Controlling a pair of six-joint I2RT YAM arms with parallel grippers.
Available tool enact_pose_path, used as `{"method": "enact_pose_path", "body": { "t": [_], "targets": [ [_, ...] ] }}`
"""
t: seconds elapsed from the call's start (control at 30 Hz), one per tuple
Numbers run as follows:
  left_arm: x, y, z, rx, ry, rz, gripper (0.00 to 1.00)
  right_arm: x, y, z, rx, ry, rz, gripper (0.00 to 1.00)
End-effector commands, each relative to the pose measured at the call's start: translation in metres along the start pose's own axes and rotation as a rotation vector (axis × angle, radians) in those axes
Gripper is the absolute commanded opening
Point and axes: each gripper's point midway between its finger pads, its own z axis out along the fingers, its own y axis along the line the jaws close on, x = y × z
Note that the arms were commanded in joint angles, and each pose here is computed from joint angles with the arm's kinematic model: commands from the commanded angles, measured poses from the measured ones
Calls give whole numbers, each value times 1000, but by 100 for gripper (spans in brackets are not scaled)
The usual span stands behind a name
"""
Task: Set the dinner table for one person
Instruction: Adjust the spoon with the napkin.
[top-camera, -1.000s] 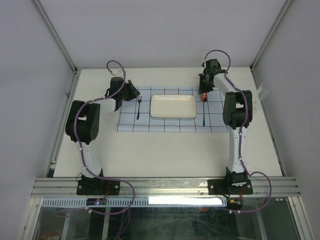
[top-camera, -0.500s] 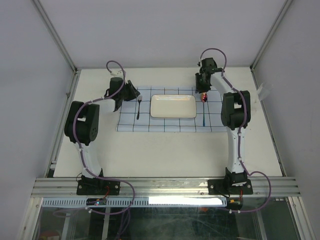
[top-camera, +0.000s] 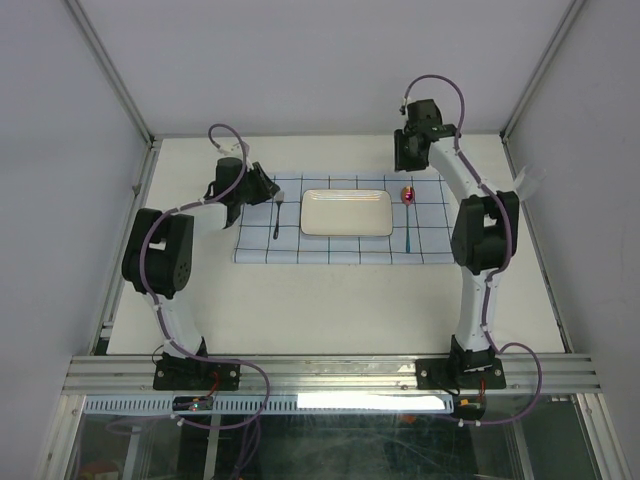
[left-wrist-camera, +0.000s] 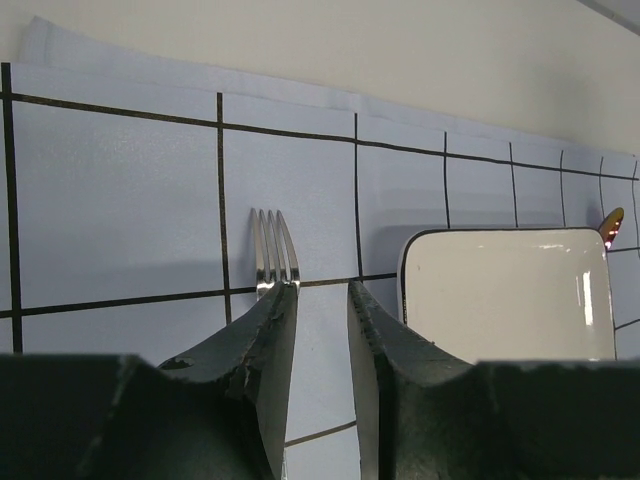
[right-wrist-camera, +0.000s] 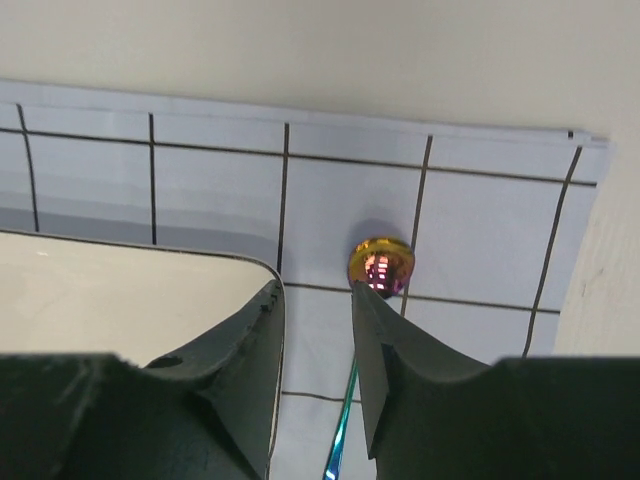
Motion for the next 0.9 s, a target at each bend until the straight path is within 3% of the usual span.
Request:
{"method": "enact_pose_path", "body": {
  "t": [0.0, 0.3, 0.87],
  "targets": [
    [-41, -29, -21, 85, -118, 12, 28, 16, -3, -27, 44, 6, -19, 37],
    [-37, -31, -31, 98, -121, 6, 29, 46, -11, -26, 74, 38, -14, 37],
    [-33, -22, -19, 73, -108, 14, 29, 10, -27, 21, 135, 36, -63, 38]
  ]
}}
